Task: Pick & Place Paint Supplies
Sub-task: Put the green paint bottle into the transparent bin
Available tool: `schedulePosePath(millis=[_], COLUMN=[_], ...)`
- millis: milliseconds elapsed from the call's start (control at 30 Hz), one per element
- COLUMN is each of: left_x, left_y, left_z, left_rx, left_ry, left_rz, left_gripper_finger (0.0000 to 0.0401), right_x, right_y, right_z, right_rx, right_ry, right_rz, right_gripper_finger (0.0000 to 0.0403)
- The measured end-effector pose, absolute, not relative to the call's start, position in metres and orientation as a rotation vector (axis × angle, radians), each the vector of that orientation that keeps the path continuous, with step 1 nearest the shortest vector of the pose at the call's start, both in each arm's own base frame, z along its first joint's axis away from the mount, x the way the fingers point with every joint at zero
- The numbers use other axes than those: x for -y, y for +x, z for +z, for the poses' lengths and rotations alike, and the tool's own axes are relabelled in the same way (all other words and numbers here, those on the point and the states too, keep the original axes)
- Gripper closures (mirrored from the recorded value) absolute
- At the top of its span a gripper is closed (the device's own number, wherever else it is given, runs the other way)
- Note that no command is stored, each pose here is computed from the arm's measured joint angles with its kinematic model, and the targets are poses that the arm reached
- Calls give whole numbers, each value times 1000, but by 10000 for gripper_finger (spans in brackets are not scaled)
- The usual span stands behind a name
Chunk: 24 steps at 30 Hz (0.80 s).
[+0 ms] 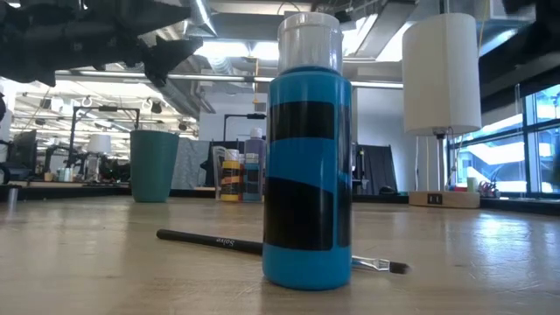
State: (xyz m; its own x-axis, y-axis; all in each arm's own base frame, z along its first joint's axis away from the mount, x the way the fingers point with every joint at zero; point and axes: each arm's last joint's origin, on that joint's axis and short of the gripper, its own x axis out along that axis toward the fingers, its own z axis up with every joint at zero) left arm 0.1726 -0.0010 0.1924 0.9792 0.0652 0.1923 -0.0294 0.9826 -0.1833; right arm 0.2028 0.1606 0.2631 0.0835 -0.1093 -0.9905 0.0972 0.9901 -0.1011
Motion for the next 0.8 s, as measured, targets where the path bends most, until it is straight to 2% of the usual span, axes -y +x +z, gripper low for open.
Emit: schedulePosePath(millis=[267,433,567,800], left_x=[1,1,1,1], left_y=[173,173,173,173], left_z=[187,187,187,187], left_rx=[145,145,145,145], left_ry=[-178,-178,-178,-178], left_rz=[53,53,53,53], left_gripper_finger=[125,125,125,127], right_x=[-132,-100,-76,-43], right_y=[239,260,279,327], right_z=[336,367,379,377], right_rx=[-1250,-1148,-1117,-1129], right_ry=[-8,-1,-19,-128], right_rz=[-117,-114,-130,-85], right_gripper_finger=[290,290,290,290])
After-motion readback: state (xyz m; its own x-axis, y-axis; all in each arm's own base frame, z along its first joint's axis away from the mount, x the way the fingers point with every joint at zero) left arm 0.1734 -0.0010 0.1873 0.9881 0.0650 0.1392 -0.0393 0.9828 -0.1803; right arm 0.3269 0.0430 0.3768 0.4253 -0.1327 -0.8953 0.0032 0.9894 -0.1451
